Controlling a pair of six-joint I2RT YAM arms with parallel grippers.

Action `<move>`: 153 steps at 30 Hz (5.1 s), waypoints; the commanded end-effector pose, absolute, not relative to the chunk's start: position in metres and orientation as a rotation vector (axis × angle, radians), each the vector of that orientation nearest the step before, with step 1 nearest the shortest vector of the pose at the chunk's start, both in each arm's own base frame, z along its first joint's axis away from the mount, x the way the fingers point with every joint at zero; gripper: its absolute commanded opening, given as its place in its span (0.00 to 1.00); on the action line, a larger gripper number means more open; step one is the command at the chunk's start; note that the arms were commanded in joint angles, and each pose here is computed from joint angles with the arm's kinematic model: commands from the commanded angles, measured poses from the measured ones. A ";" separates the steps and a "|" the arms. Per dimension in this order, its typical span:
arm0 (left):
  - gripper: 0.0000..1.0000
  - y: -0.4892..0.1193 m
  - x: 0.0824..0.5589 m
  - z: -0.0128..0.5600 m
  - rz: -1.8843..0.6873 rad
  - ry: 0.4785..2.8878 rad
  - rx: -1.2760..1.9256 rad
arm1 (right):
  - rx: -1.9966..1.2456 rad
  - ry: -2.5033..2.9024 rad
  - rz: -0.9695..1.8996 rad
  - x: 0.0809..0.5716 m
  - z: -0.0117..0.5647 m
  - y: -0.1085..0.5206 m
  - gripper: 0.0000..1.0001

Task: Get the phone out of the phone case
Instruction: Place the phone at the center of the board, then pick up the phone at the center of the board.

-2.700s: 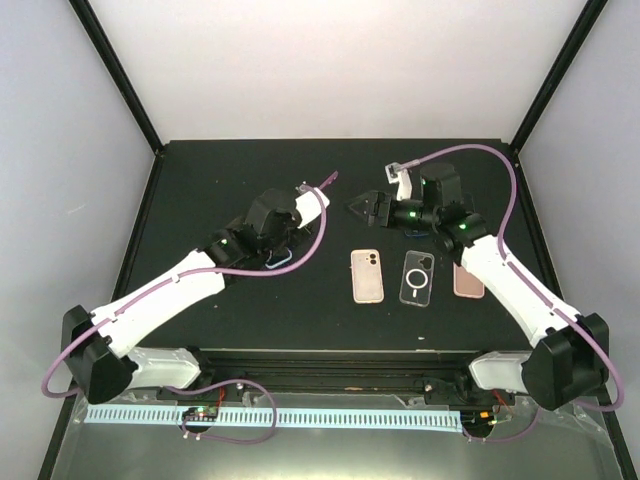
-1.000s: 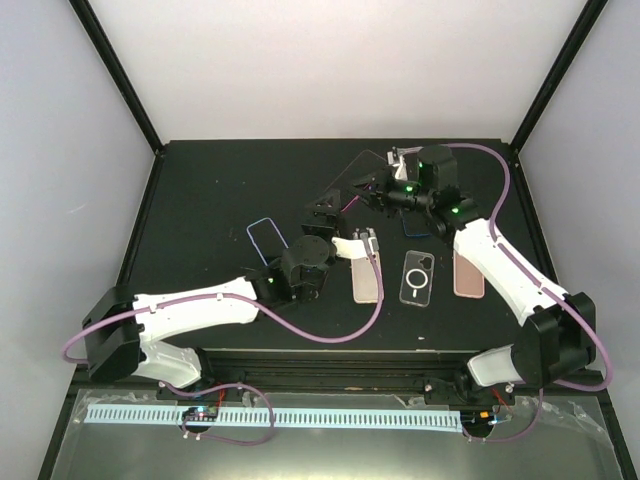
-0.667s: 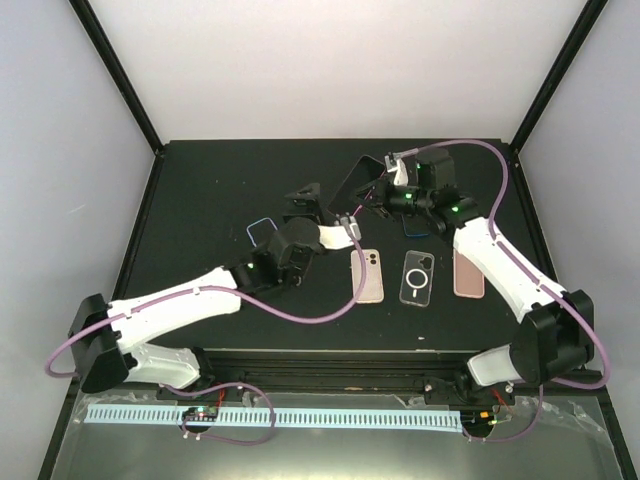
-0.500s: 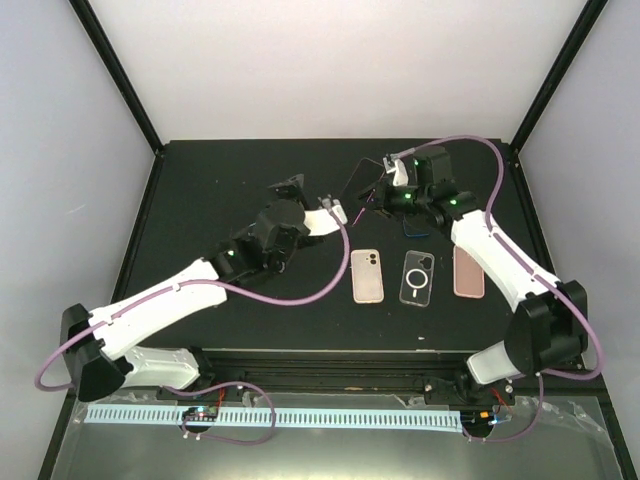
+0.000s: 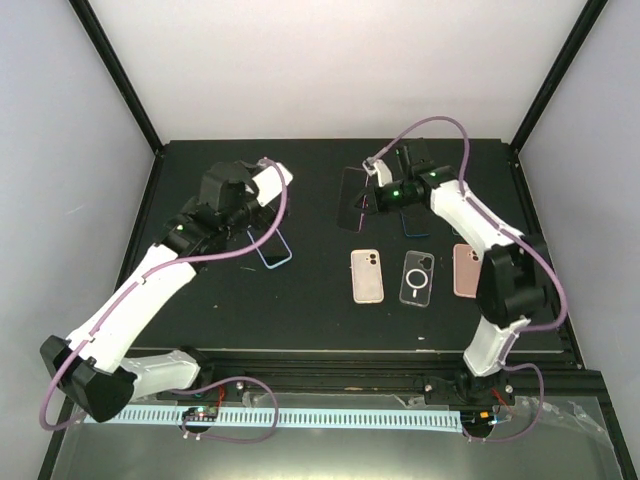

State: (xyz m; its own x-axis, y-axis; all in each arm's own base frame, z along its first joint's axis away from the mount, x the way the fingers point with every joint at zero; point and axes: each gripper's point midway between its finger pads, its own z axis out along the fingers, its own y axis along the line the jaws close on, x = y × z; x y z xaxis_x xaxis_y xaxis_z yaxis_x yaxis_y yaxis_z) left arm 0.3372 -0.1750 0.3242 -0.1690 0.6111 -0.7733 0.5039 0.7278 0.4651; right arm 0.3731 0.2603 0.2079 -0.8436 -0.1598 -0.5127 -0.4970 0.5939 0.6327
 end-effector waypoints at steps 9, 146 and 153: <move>0.99 -0.159 0.325 0.316 -0.221 1.931 0.732 | -0.644 2.655 1.211 0.398 0.102 0.237 0.01; 0.99 -0.204 0.439 0.018 0.001 2.765 0.241 | -0.612 2.383 1.185 0.374 0.204 0.180 1.00; 0.90 -0.181 0.427 0.007 0.196 2.806 0.297 | -0.609 2.365 1.163 0.377 0.210 0.178 1.00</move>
State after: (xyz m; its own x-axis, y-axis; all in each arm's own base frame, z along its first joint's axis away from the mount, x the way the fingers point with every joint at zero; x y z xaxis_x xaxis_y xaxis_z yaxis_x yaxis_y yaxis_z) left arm 0.4412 -0.2055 0.0199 -0.9116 0.1591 -0.3791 0.1616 0.9865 0.0254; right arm 0.3729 0.1788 0.2006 -0.8281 -0.2063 -0.5212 -0.5377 0.5552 0.6346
